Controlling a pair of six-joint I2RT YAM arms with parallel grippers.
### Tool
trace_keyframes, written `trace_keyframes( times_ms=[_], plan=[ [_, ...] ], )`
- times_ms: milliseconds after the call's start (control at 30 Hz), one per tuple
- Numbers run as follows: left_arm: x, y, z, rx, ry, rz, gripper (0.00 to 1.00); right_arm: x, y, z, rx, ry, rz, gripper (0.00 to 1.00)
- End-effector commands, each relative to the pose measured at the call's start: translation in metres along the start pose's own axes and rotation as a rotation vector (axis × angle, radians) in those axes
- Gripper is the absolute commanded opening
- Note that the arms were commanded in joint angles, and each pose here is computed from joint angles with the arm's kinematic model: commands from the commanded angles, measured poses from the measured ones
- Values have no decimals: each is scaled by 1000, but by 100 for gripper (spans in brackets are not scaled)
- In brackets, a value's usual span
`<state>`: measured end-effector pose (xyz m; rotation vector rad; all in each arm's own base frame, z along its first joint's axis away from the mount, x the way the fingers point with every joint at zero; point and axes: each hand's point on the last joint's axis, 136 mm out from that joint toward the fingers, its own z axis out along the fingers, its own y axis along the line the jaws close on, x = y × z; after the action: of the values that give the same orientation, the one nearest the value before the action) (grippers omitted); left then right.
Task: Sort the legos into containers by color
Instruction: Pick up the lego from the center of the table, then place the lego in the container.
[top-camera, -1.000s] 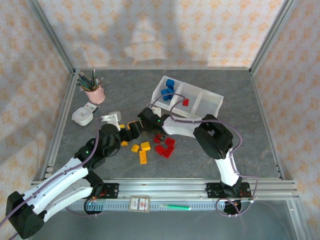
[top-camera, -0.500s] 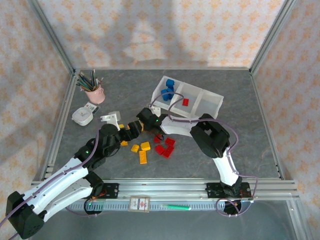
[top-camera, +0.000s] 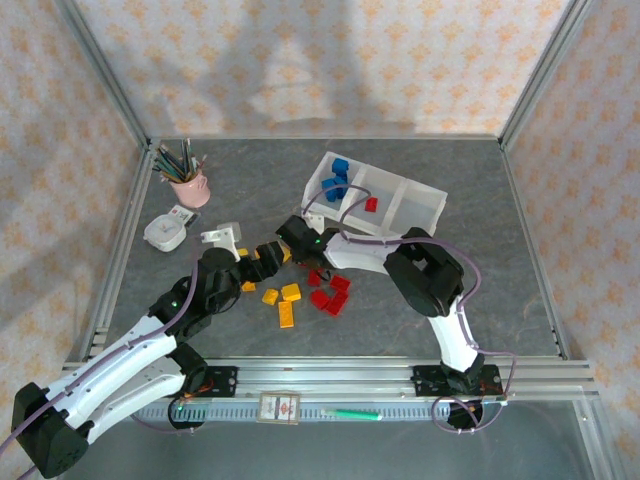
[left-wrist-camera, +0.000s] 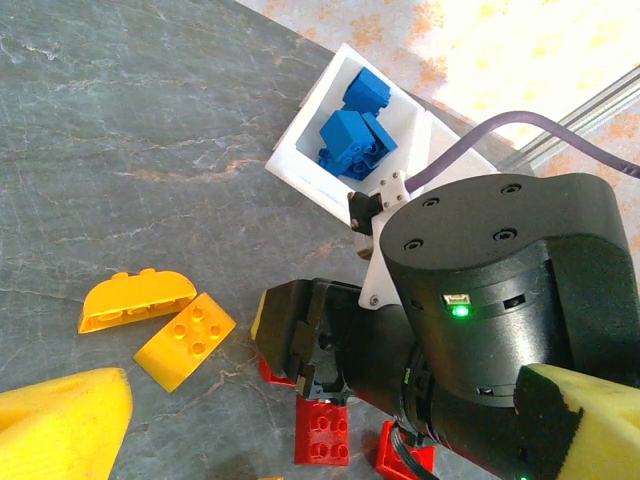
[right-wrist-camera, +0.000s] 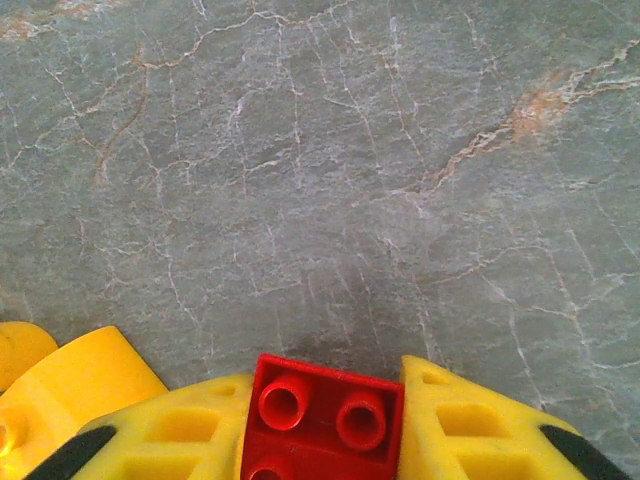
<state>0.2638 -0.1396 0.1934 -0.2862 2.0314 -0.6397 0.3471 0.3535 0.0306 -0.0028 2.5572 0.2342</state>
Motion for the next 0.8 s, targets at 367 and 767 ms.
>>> trace_keyframes(
  times_ms=[367,767],
  plan=[
    [4,-23,8,109,34,-14,99,-92,-55,-79,-36,-187,140,25],
    [13,-52,36,199,101,-24,99,-148,-154,-64,152,-263,222,26]
  ],
)
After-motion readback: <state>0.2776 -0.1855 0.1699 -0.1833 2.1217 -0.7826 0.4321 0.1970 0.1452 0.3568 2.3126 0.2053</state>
